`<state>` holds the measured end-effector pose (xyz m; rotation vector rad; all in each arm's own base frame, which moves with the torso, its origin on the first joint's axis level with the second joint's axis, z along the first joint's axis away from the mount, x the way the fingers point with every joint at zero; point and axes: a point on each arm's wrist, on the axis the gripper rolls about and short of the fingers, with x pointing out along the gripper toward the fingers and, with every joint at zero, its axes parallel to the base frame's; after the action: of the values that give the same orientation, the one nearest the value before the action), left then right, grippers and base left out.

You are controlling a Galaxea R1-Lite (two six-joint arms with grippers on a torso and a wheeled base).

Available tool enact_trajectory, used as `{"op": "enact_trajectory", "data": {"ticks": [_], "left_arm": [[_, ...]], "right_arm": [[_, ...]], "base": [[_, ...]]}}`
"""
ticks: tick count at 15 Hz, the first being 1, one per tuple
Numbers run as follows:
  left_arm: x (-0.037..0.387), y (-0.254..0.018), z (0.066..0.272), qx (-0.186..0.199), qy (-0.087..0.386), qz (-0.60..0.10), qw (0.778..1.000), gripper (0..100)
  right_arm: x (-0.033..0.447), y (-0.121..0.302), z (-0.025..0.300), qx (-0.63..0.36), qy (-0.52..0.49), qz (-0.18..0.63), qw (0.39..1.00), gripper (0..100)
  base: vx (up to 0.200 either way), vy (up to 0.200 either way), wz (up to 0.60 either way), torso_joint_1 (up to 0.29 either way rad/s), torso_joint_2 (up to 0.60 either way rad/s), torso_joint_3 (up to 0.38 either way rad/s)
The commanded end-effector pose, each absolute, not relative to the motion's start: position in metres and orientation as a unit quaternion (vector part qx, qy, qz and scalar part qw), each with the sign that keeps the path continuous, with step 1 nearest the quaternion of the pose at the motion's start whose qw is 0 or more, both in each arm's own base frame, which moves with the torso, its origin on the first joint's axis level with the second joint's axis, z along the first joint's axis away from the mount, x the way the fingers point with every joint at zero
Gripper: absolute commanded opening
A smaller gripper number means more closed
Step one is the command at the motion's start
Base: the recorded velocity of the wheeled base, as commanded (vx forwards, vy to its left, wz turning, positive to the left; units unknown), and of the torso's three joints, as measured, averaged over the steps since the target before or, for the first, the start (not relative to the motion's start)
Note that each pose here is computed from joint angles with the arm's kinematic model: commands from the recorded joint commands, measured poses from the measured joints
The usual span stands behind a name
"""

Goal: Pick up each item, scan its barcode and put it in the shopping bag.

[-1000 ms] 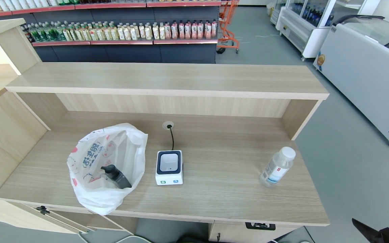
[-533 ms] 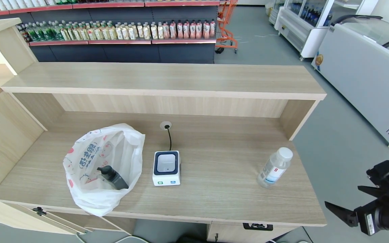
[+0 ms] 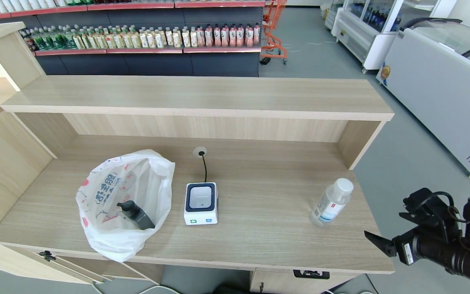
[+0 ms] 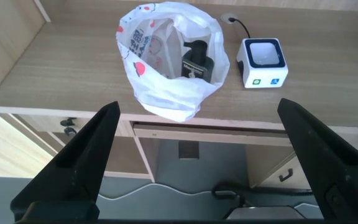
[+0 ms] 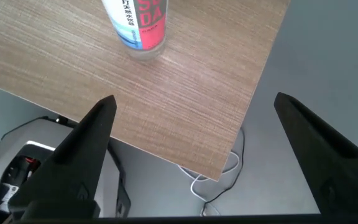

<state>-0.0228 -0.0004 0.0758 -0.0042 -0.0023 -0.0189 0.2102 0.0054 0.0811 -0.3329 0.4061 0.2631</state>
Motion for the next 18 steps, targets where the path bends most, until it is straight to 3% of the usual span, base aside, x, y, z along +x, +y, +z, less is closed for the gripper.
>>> {"op": "enact_trajectory", "data": {"ticks": [1, 10, 18], "left_arm": [[-0.023, 0.0, 0.076, -0.002, -0.002, -0.01, 1.0, 100], [-0.023, 0.0, 0.076, -0.002, -0.002, -0.01, 1.0, 100], [-0.023, 0.0, 0.076, -0.002, -0.002, -0.01, 1.0, 100]], "right_arm": [[0.222, 0.013, 0.06, -0.165, 0.221, 0.149, 0.95, 100], [0.249, 0.042, 0.036, -0.184, 0.157, 0.193, 0.951, 100], [0.279, 0.049, 0.034, -0.208, 0.106, 0.192, 0.953, 100]], "base": [[0.0, 0.0, 0.0, 0.0, 0.0, 0.0], [0.0, 0.0, 0.0, 0.0, 0.0, 0.0], [0.0, 0.0, 0.0, 0.0, 0.0, 0.0]]}}
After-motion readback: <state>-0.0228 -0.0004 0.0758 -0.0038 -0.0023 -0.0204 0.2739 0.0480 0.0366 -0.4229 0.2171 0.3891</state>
